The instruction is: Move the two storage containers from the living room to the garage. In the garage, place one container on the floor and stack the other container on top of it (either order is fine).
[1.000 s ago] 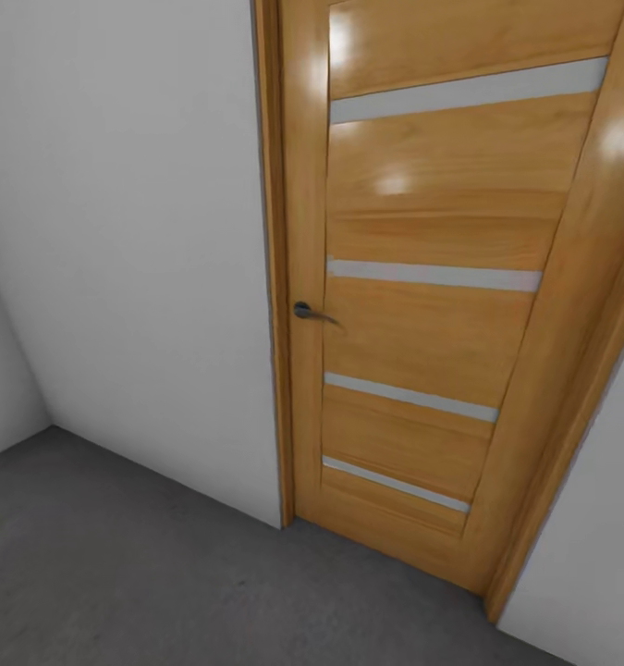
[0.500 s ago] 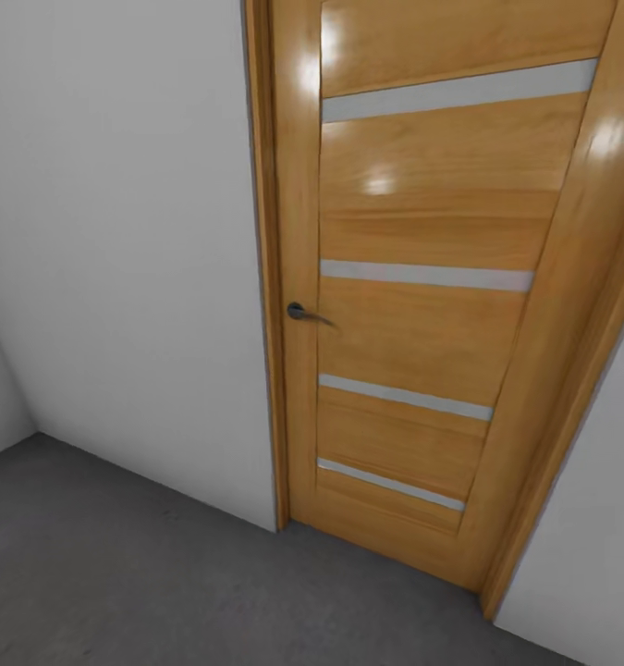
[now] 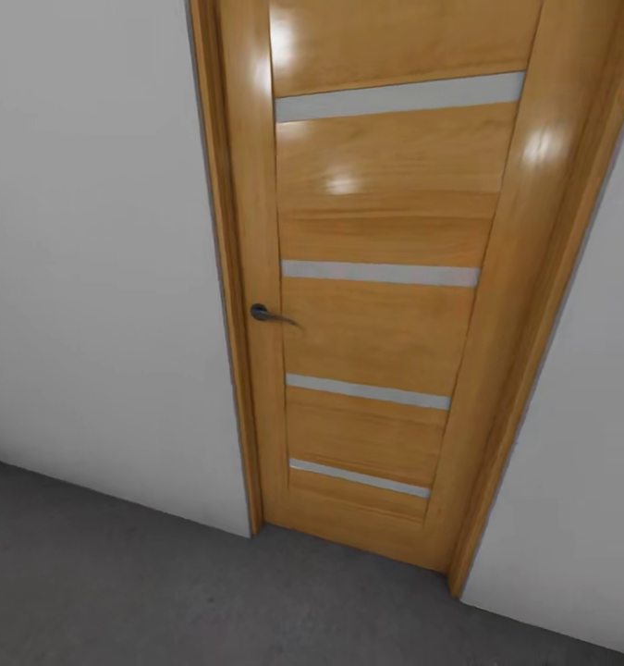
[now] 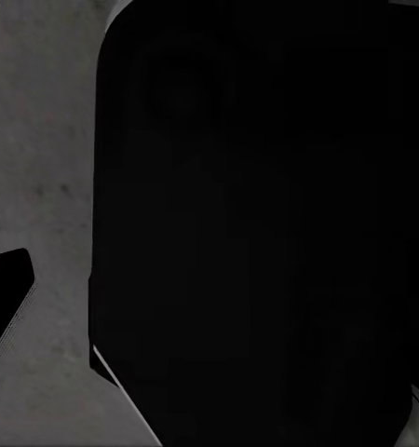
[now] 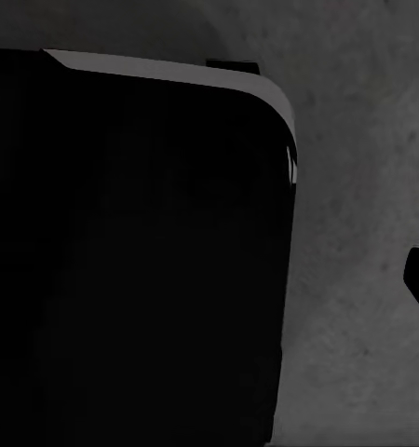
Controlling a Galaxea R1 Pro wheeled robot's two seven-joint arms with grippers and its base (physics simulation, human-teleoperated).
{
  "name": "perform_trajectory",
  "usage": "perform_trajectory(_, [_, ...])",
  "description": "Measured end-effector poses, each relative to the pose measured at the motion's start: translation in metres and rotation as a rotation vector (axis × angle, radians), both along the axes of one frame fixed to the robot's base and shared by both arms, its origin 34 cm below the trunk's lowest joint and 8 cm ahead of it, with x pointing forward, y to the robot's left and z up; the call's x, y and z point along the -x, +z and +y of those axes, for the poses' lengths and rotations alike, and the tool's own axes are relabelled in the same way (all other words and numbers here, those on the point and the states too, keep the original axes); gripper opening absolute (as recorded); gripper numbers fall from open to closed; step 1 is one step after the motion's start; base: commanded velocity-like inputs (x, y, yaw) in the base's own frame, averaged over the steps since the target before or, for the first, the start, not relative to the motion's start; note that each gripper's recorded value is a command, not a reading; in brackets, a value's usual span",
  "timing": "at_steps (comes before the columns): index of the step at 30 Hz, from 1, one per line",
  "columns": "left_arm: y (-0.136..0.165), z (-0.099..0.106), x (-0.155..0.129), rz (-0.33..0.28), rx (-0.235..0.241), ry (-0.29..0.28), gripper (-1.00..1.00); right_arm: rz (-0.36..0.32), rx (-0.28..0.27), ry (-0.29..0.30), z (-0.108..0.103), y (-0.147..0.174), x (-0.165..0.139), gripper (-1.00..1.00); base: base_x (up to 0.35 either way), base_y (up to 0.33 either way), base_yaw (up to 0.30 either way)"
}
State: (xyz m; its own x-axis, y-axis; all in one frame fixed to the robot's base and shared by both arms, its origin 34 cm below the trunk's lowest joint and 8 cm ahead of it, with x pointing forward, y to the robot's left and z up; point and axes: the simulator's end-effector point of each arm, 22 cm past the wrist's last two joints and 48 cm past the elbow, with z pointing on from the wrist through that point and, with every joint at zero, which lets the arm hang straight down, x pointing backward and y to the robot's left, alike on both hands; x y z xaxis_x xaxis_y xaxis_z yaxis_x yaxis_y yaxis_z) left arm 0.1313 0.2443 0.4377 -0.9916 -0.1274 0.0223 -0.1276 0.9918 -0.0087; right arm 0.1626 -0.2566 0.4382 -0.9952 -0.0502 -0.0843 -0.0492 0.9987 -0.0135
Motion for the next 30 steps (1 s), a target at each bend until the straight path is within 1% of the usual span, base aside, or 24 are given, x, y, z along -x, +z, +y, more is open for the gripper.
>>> perform_trajectory(18, [0.0000, 0.0000, -0.0001, 0.000, 0.000, 0.000, 1.00, 0.000, 0.000, 0.000, 0.0000, 0.0000, 0.0000, 1.00, 0.000, 0.000, -0.242])
perform_trajectory(23, [0.0000, 0.0000, 0.0002, 0.000, 0.000, 0.000, 1.00, 0.000, 0.001, 0.000, -0.0004, 0.0000, 0.0000, 1.00, 0.020, 0.018, -0.095])
perform_trajectory(30, [0.0001, -0.0002, 0.0000, -0.001, 0.001, 0.000, 1.00, 0.000, 0.001, 0.001, -0.0010, 0.0001, 0.0000, 1.00, 0.184, 0.162, -0.016])
